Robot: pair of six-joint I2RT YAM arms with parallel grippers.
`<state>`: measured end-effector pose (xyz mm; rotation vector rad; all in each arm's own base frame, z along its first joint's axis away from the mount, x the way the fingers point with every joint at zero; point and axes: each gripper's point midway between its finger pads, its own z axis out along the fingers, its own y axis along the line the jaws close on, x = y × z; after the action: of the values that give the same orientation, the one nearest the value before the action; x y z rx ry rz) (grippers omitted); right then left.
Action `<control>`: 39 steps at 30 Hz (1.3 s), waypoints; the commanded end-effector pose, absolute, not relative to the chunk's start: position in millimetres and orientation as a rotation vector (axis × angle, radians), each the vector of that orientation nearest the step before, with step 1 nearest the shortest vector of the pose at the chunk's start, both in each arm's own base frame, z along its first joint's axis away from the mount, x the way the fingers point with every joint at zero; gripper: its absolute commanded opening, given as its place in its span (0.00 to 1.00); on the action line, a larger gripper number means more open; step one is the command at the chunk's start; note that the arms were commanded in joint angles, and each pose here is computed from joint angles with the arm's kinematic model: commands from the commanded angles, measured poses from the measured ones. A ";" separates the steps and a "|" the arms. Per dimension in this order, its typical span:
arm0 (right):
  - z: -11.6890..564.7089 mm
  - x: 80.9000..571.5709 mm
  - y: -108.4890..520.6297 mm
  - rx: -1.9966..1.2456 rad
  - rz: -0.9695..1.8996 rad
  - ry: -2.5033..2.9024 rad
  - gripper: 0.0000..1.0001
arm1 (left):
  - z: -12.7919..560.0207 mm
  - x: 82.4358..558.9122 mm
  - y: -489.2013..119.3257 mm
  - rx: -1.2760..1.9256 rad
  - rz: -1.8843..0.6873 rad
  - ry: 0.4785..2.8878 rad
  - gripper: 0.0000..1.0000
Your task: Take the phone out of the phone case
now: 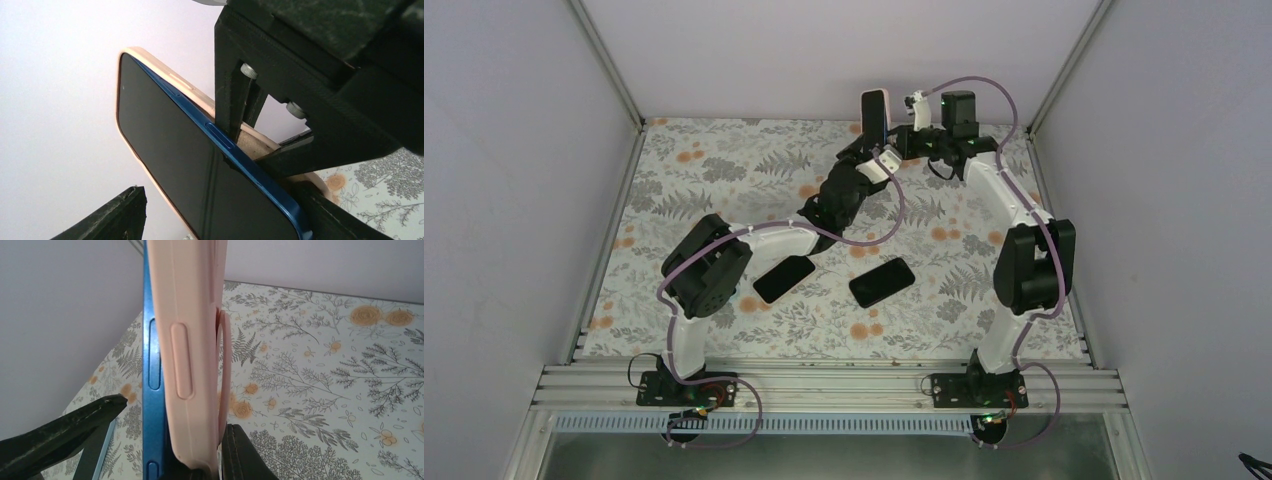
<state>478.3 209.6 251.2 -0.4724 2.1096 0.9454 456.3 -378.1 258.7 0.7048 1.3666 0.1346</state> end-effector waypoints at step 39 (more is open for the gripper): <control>260.6 426.4 237.2 -0.584 1.216 2.074 0.03 | 291.9 513.7 -287.3 0.462 0.574 1.211 0.02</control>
<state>480.7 215.7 258.2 -0.3645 2.0341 1.0575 469.4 -374.7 266.8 0.6875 1.1482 0.3581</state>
